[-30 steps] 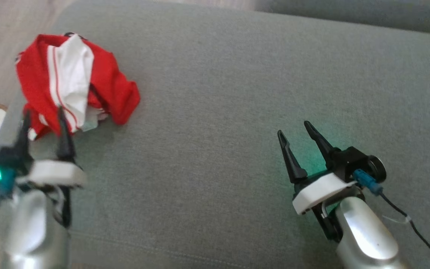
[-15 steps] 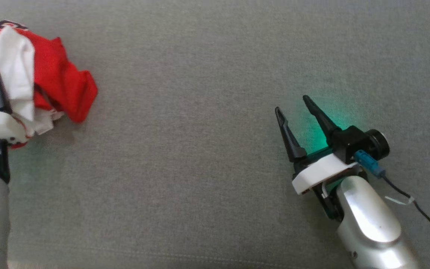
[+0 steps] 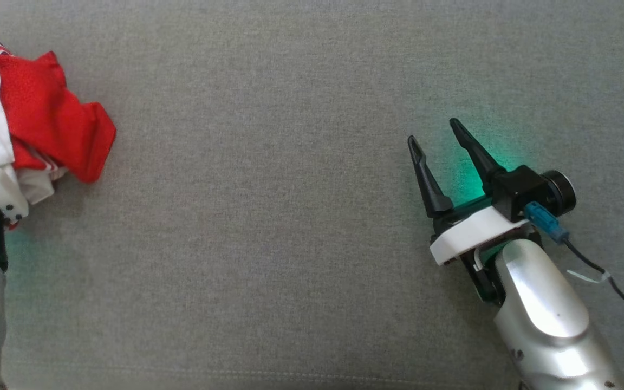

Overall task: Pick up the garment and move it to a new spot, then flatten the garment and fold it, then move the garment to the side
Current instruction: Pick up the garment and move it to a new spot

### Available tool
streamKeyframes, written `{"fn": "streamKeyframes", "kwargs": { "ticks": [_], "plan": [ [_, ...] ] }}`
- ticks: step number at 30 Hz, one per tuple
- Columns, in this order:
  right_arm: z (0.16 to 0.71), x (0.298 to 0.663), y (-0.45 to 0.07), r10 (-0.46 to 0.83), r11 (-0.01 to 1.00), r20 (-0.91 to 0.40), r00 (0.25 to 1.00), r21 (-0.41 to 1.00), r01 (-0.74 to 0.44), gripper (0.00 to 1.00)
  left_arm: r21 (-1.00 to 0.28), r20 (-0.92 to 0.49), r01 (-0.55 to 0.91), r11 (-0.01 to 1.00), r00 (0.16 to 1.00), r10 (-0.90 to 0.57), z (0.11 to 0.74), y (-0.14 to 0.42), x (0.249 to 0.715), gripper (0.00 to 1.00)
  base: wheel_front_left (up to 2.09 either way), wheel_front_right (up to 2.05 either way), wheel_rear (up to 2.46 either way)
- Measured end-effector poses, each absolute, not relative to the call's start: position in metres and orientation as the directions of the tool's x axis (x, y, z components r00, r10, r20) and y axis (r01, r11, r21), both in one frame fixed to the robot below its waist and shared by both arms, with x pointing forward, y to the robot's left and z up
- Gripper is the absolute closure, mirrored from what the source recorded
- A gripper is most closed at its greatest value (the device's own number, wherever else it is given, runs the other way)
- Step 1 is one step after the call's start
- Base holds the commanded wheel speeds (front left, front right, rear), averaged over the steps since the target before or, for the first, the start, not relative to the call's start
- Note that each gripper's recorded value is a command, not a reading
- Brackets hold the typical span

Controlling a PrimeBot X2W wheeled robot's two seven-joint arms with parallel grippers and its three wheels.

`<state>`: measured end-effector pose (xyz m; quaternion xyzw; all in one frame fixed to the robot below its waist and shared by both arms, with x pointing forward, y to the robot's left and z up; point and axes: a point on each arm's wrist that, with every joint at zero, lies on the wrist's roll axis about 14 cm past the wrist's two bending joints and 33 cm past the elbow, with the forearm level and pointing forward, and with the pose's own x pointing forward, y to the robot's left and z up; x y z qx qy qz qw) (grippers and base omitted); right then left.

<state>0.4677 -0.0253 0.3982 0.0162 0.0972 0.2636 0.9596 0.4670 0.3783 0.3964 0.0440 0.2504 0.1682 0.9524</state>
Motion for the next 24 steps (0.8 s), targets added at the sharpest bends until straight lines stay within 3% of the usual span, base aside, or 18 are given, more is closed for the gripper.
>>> {"fn": "streamKeyframes", "kwargs": {
  "ticks": [6, 13, 19, 24],
  "plan": [
    [0.416, 0.467, -0.029, 0.497, 0.868, -0.145, 0.856, 0.075, -0.492, 0.00, 0.162, -0.375, -0.276, 0.948, 0.871, 0.317, 0.426, 0.373, 0.478, 1.00, 0.00, 0.00, 0.00],
    [0.446, 0.457, -0.038, 0.471, 0.882, -0.091, 0.877, 0.064, -0.467, 0.00, 0.177, -0.055, -0.161, 0.971, 0.983, 0.173, 0.543, 0.332, 0.529, 1.00, 0.00, 0.00, 0.00],
    [0.456, 0.436, -0.059, 0.421, 0.907, -0.082, 0.903, 0.071, -0.416, 0.00, 0.153, 0.140, 0.025, 0.988, 0.989, -0.047, 0.610, 0.242, 0.551, 1.00, 0.00, 0.00, 0.00],
    [0.466, 0.424, -0.085, 0.354, 0.934, -0.066, 0.933, 0.072, -0.349, 0.00, 0.074, 0.276, 0.273, 0.959, 0.919, -0.282, 0.649, 0.125, 0.554, 1.00, 0.00, 0.00, 0.00]
  ]
}}
